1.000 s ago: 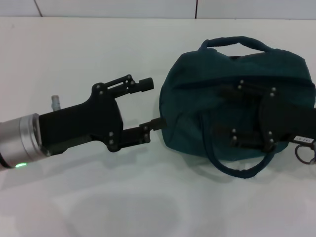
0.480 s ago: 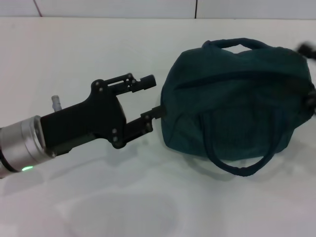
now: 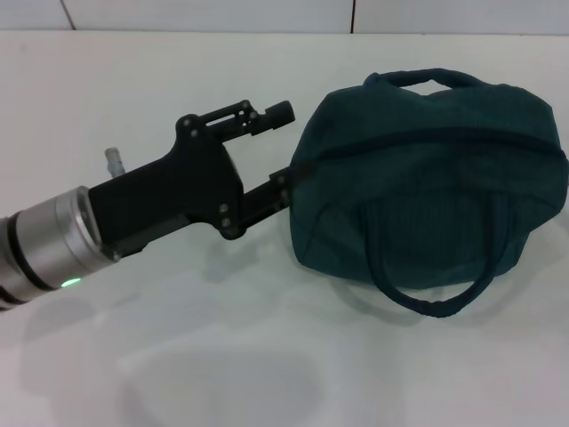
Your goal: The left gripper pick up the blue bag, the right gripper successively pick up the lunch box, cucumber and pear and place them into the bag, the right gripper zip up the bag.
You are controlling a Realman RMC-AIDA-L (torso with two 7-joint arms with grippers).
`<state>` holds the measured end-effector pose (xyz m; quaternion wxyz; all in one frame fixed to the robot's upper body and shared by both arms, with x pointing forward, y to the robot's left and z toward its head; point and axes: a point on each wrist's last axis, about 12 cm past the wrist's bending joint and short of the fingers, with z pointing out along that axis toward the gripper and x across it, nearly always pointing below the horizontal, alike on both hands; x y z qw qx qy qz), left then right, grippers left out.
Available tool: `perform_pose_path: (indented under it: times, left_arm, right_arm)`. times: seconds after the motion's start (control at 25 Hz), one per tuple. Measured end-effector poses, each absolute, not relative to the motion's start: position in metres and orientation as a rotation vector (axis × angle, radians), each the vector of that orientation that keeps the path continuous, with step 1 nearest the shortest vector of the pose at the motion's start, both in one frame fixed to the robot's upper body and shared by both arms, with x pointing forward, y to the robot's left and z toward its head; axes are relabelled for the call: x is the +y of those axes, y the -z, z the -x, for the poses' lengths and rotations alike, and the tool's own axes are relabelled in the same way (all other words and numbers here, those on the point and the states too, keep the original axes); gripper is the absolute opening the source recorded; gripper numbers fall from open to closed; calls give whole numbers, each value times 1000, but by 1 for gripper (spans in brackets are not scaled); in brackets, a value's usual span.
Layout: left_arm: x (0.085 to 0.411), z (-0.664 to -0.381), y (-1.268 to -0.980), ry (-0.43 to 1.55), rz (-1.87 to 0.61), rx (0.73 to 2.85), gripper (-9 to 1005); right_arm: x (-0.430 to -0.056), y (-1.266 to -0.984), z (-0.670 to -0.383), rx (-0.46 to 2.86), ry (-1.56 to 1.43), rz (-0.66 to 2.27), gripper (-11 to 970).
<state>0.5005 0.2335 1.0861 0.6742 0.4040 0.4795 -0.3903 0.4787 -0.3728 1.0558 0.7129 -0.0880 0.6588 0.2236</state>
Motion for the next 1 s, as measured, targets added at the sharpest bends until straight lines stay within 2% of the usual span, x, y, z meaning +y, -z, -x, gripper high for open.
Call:
perform_pose_path:
  times: [0.28, 0.56, 0.84, 1.0]
  left_arm:
    - [230, -499, -1086, 880, -906, 1064, 515]
    - [230, -496, -1085, 863, -900, 1052, 515]
    - [235, -496, -1088, 841, -871, 1041, 515]
    - [235, -496, -1088, 838, -869, 1037, 515]
  right_arm:
    - [-344, -1049, -509, 1544, -557, 257, 738]
    - [-304, -1056, -535, 1557, -679, 425, 738]
    - [-270, -1064, -550, 1534, -787, 534, 738]
    - [-266, -1066, -548, 1518, -815, 570, 738]
